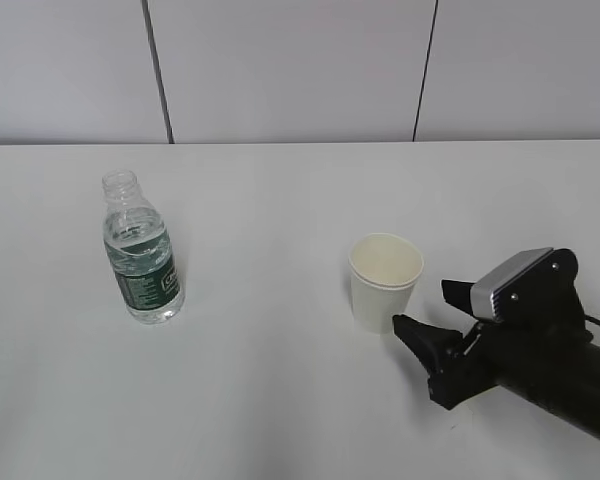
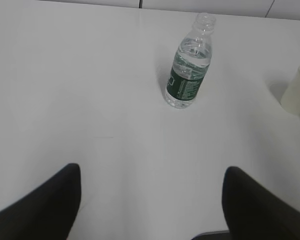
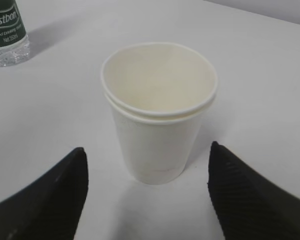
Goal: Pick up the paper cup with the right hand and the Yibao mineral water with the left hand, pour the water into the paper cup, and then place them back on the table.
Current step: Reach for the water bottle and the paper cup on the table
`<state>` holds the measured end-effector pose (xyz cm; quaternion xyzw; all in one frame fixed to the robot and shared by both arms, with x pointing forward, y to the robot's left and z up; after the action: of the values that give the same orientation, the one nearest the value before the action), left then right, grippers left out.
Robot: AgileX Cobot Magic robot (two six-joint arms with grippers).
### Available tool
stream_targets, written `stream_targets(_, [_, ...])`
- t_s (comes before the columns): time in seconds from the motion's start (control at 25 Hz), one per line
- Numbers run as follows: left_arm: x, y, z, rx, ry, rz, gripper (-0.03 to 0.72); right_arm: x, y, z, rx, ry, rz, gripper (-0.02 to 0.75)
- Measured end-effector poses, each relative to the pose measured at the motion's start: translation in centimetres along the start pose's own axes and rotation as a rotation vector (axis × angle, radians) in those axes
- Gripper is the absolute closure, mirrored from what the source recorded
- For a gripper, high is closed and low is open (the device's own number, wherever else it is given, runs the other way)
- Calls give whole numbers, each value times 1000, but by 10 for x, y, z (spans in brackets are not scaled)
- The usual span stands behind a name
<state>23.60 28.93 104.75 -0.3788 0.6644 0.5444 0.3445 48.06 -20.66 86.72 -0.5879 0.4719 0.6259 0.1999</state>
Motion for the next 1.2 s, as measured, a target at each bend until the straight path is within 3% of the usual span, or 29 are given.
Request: stream_targets(1.2, [0,0,0,-4,-2,0,156,12,-79,-11,-55,44,-46,152])
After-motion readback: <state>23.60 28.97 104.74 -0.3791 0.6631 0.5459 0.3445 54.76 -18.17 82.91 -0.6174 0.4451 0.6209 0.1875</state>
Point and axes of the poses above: a point on each arm's last joint axis where the gripper is mounted, y pointing back along that axis away from the gripper, z along the wrist's bending axis when the last joint is at zero, x = y × z, the point moved 1 cm from there along -y, pointing out along that axis toward the gripper, and after that the axes turned 4 degrees about y, right-handed, at the moved point
